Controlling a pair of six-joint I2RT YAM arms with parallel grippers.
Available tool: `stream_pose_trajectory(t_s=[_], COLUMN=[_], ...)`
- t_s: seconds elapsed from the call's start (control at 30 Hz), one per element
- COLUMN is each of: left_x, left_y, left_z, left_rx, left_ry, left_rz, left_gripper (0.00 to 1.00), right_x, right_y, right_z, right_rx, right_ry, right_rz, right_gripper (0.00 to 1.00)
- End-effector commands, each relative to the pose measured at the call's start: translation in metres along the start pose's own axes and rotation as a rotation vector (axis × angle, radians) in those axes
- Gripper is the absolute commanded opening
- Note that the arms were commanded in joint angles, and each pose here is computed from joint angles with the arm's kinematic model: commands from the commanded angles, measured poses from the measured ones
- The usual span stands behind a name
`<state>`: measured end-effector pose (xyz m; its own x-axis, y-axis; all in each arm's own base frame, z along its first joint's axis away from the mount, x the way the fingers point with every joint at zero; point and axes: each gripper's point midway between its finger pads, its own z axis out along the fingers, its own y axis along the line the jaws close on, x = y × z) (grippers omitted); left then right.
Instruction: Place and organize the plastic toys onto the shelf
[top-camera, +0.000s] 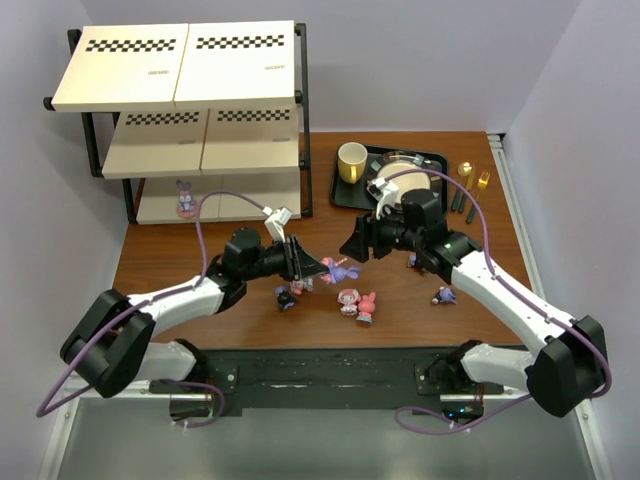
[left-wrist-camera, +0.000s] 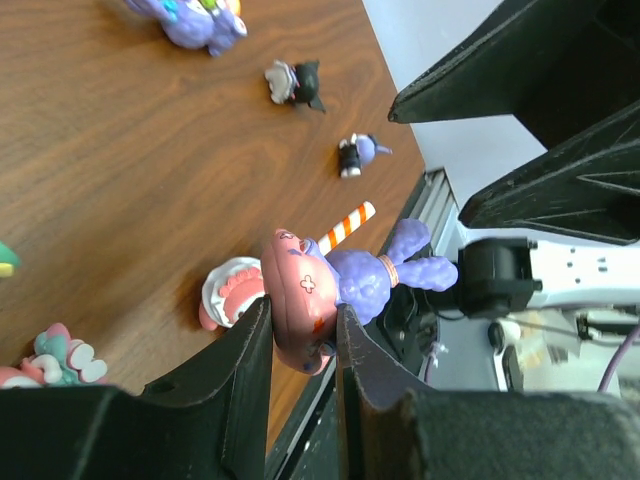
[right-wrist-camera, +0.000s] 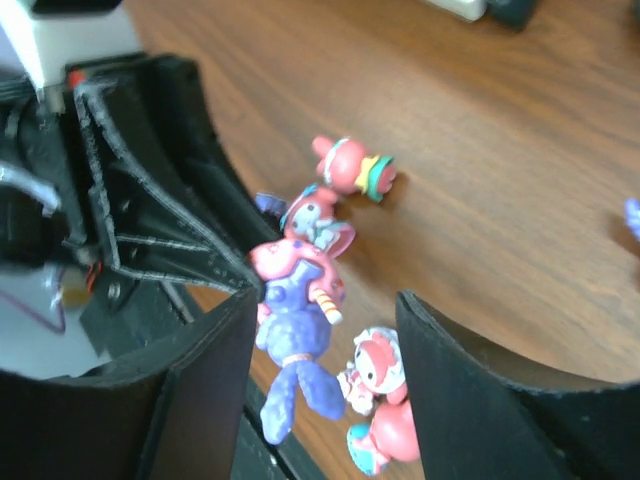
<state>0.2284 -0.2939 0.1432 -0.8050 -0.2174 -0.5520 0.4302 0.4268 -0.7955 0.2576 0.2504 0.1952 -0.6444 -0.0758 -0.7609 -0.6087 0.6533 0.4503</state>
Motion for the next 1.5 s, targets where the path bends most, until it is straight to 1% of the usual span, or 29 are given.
stream_pose_trajectory(t_s=[0.0,0.13,0.2,0.33,0.5,0.53,0.6,0.63,0.73,0.77,0.83,0.87,0.9,0.93,0.97,1.0,1.03,1.07,1.1,1.13,1.17,1.2,1.23,1.27,1.3,1.37,1.4,1.43,1.47], left_x=[-0.009,-0.009,-0.011,-0.011,-0.009,-0.006,-0.007,-0.007,-0.008,-0.009,-0.008,-0.009,-0.009,-0.009,-0.008,-0.009,-0.011,-0.01,-0.014,-0.019,-0.018,-0.028,-0.033,-0.03,-0.042,-0.038,-0.049,-0.038,-0.037], left_y=[-0.025,-0.027,-0.027,-0.03,-0.03,-0.029,-0.029,-0.028,-0.028,-0.028,-0.027,-0.027,-0.025,-0.021,-0.018,-0.014,-0.012,-0.007,-0.002,-0.003,0.003,0.006,0.008,0.015,0.016,0.015,0.015,0.006,0.003], left_z=[0.003,0.006,0.007,0.009,0.011,0.012,0.012,0.013,0.015,0.015,0.017,0.018,0.018,0.02,0.02,0.021,0.021,0.02,0.021,0.018,0.016,0.012,0.009,0.005,-0.001,-0.006,-0.012,-0.01,-0.011], left_rx=[0.106,0.117,0.119,0.132,0.142,0.142,0.145,0.141,0.143,0.145,0.145,0.143,0.133,0.119,0.102,0.079,0.068,0.043,0.008,-0.007,-0.045,-0.092,-0.122,-0.171,-0.225,-0.284,-0.346,-0.346,-0.36], left_ry=[0.043,0.06,0.06,0.073,0.092,0.102,0.104,0.103,0.103,0.103,0.11,0.113,0.113,0.112,0.117,0.109,0.101,0.103,0.079,0.059,0.06,0.012,-0.005,-0.001,-0.059,-0.073,-0.145,-0.134,-0.152], left_rz=[0.06,0.065,0.066,0.071,0.072,0.066,0.068,0.067,0.07,0.074,0.073,0.077,0.073,0.074,0.078,0.08,0.088,0.093,0.1,0.118,0.131,0.153,0.183,0.187,0.214,0.283,0.327,0.388,0.416], left_gripper=[0.0,0.0,0.0,0.0,0.0,0.0,0.0,0.0,0.0,0.0,0.0,0.0,0.01,0.17,0.27,0.33,0.45,0.51,0.56,0.65,0.69,0.72,0.78,0.79,0.8,0.81,0.81,0.82,0.82], right_x=[0.002,0.014,0.02,0.03,0.037,0.037,0.039,0.04,0.044,0.045,0.049,0.05,0.05,0.05,0.049,0.048,0.047,0.048,0.047,0.05,0.052,0.053,0.054,0.055,0.056,0.059,0.06,0.061,0.061], right_y=[0.018,0.011,0.013,0.008,0.006,0.007,0.008,0.009,0.008,0.008,0.007,0.004,0.003,0.001,-0.005,-0.006,-0.009,-0.012,-0.019,-0.024,-0.026,-0.033,-0.036,-0.038,-0.039,-0.045,-0.045,-0.047,-0.046], right_z=[-0.005,0.0,0.001,0.003,0.007,0.007,0.007,0.007,0.007,0.007,0.008,0.008,0.009,0.009,0.01,0.01,0.011,0.01,0.011,0.011,0.01,0.01,0.011,0.013,0.014,0.017,0.019,0.02,0.02], right_rx=[-0.101,-0.082,-0.1,-0.09,-0.094,-0.096,-0.104,-0.107,-0.101,-0.101,-0.094,-0.081,-0.068,-0.05,-0.013,0.008,0.033,0.058,0.122,0.157,0.188,0.242,0.262,0.278,0.293,0.336,0.36,0.38,0.389], right_ry=[0.063,0.115,0.141,0.18,0.212,0.21,0.221,0.224,0.239,0.24,0.253,0.253,0.252,0.248,0.243,0.238,0.233,0.233,0.224,0.231,0.239,0.233,0.232,0.223,0.211,0.197,0.192,0.192,0.195], right_rz=[-0.068,-0.053,-0.044,-0.039,-0.02,-0.017,-0.009,-0.01,-0.001,0.002,0.017,0.025,0.045,0.055,0.067,0.103,0.128,0.151,0.2,0.235,0.271,0.325,0.35,0.373,0.429,0.501,0.578,0.613,0.647], right_gripper=[0.58,0.54,0.52,0.5,0.42,0.36,0.32,0.28,0.21,0.14,0.06,0.0,0.0,0.0,0.0,0.0,0.0,0.0,0.0,0.0,0.0,0.0,0.0,0.0,0.0,0.0,0.0,0.0,0.0])
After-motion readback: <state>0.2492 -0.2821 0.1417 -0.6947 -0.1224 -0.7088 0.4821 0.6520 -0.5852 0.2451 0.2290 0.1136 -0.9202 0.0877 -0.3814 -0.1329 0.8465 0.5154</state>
